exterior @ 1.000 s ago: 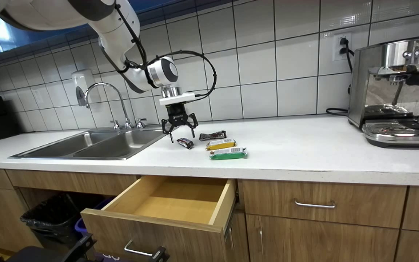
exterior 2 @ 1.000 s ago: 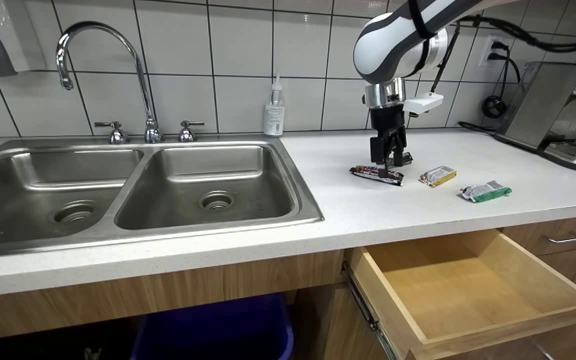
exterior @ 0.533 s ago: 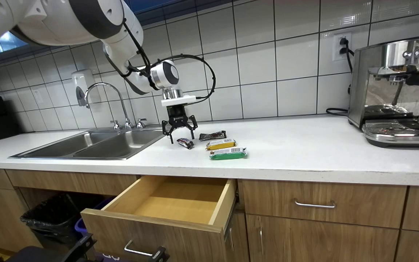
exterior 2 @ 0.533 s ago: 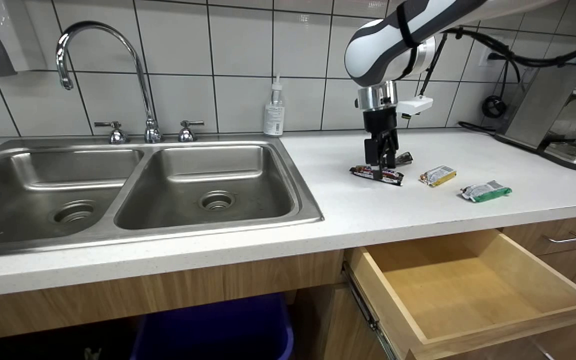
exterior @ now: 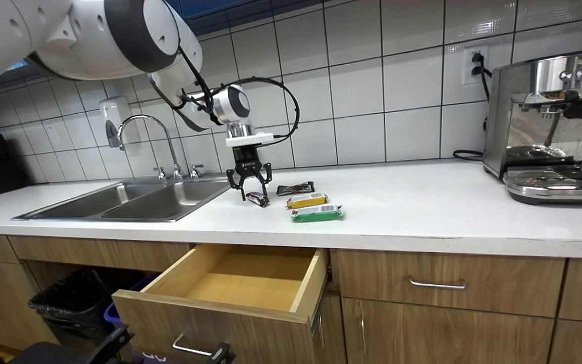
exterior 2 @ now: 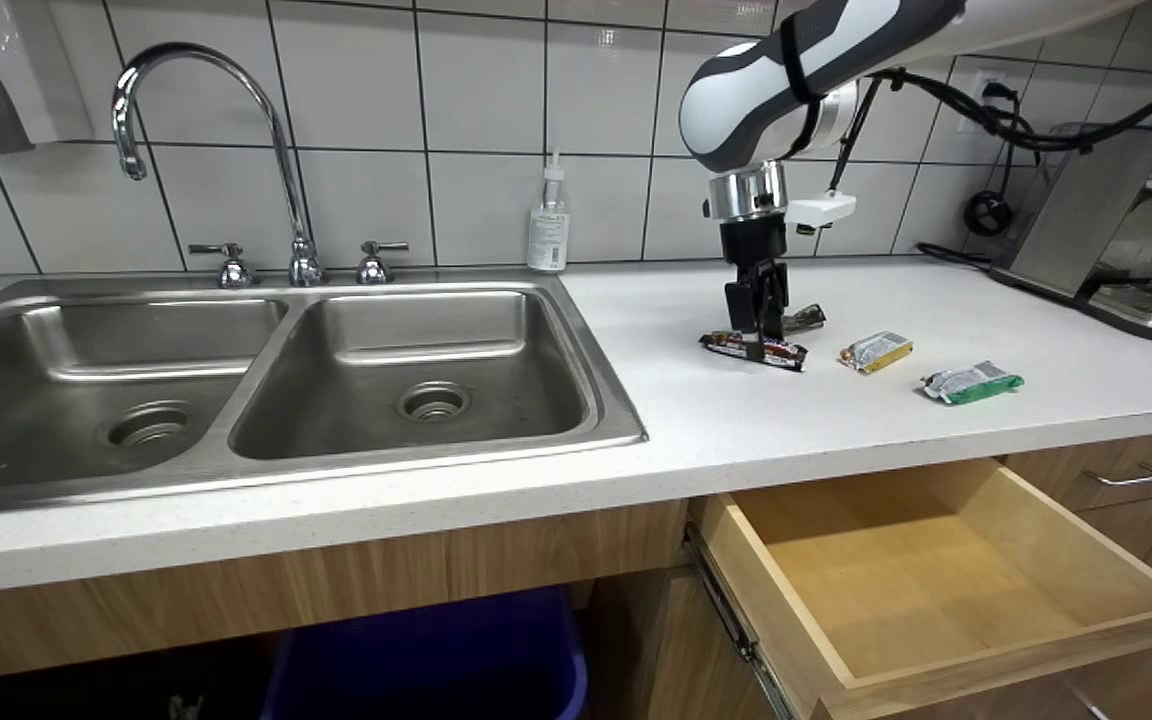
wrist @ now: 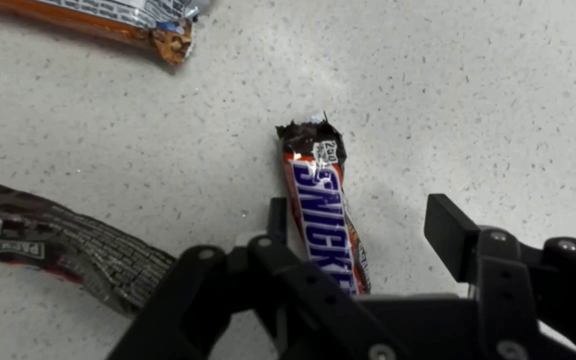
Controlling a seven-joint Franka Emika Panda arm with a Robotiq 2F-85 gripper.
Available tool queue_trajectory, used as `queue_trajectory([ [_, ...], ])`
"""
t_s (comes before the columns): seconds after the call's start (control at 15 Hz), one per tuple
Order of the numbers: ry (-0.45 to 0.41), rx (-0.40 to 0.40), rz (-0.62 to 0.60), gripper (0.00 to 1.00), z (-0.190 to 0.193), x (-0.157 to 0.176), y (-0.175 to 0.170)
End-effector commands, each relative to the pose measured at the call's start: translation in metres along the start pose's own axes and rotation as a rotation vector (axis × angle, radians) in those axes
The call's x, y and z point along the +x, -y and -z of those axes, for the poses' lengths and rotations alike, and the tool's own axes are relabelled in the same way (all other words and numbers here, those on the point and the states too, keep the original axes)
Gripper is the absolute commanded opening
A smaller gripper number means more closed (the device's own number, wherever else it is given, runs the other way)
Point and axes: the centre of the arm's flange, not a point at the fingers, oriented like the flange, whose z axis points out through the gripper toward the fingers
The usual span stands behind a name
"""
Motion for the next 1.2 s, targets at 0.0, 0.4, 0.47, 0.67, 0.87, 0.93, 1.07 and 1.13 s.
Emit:
queue_trajectory([
  [0.0, 0.013, 0.022, 0.033, 0.4, 0.009, 0.012, -0.012],
  [0.4, 0.03, 0.052, 0.039, 0.0, 0.005, 0.006, -0.016],
  [0.47, 0.034, 0.054, 0.04, 0.02, 0.005, 0.005, -0.016],
  [0.67, 0.037, 0.056, 0.046, 0.04, 0.006, 0.001, -0.016],
  [0.87, 0.028, 0.061, 0.044, 0.04, 0.015, -0.007, -0.011],
  [0.93, 0.025, 0.063, 0.043, 0.04, 0.017, -0.01, -0.009],
  [1.07, 0.02, 0.07, 0.034, 0.04, 0.021, -0.017, -0.004],
  [1.13, 0.018, 0.072, 0.03, 0.04, 0.024, -0.021, -0.001],
])
